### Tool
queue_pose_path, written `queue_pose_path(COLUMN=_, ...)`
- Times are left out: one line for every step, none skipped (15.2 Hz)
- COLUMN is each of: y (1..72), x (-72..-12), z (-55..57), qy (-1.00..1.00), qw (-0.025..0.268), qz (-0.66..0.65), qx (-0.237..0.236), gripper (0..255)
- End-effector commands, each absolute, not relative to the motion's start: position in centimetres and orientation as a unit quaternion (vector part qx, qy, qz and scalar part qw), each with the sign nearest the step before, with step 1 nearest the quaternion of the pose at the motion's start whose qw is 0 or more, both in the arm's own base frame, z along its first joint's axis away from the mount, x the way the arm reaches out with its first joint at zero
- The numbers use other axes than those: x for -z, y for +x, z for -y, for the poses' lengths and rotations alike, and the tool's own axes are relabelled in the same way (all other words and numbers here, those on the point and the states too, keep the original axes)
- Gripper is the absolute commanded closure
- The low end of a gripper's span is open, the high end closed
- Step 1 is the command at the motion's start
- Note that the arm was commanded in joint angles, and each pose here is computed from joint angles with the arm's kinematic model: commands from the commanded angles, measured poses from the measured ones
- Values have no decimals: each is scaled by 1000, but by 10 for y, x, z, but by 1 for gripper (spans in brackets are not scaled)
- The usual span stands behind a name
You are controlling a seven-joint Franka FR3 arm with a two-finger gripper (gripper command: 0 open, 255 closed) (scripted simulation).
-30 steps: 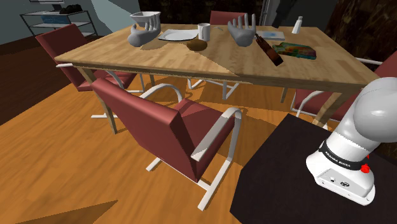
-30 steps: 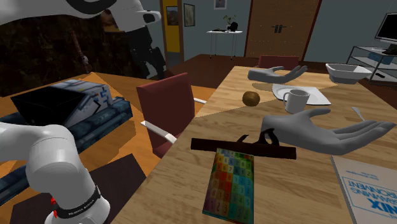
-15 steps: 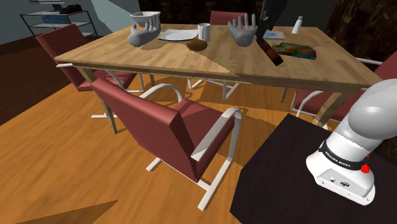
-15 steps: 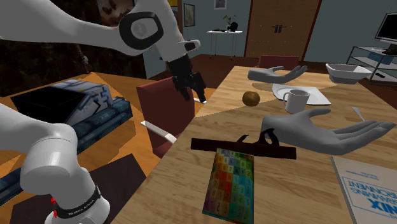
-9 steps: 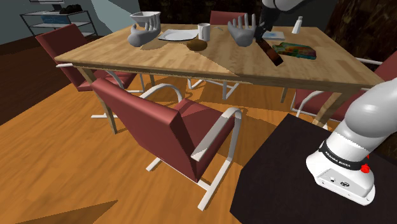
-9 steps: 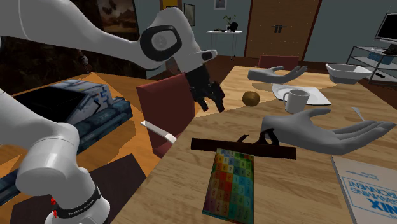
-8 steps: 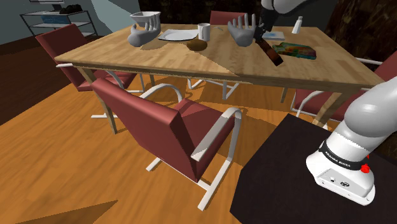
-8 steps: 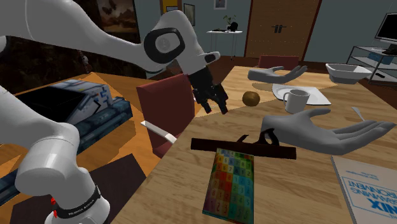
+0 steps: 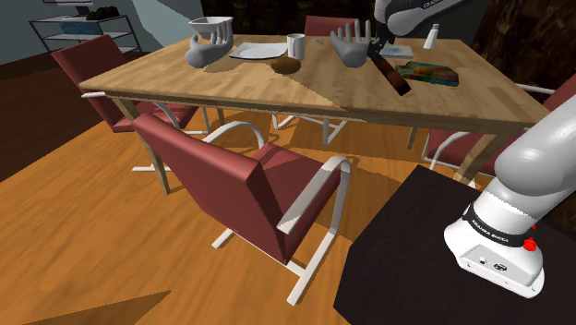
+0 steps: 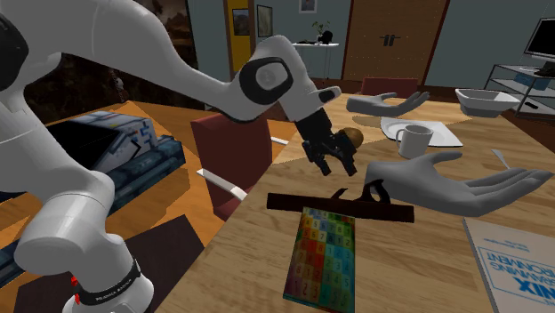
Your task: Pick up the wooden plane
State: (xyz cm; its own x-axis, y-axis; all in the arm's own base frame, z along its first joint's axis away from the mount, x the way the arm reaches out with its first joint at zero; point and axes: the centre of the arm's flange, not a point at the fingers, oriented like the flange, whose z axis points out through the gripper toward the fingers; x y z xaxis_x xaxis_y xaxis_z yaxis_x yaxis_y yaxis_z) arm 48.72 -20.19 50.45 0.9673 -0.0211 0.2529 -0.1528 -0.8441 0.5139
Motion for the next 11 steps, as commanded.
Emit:
queue_pose_path(y=491, x=-497, z=213, qy=951, qw=282, qz=49, qx=-120, gripper=0)
queue_pose_path(y=491, x=-492, z=213, qy=951, qw=282, qz=49, qx=-120, gripper=0)
queue_pose_path(y=491, x=-487, z=213, qy=951, qw=282, qz=49, qx=-120, gripper=0)
queue_pose_path(y=491, x=-481, z=213, qy=951, qw=282, qz=49, qx=-120, gripper=0)
queue_pose_path(y=491, x=-476, z=213, qy=951, qw=282, qz=49, qx=-120, gripper=0)
queue_pose_path(y=491, x=-471, z=213, qy=951, qw=282, qz=49, qx=-120, gripper=0)
queue_pose_path(y=491, x=-463, z=213, qy=951, qw=282, qz=49, qx=-120, gripper=0)
queue_pose_path(y=491, x=-463, z=213, qy=951, qw=282, qz=49, qx=-120, gripper=0)
queue_pose_path(y=491, x=-463, z=213, qy=951, qw=282, qz=49, qx=-120, gripper=0)
queue_pose_path(y=492, x=-462, z=213, qy=951, qw=282, qz=49, qx=-120, gripper=255)
queue_pose_path(y=492, x=-462, z=213, qy=951, qw=282, qz=49, qx=-120, gripper=255)
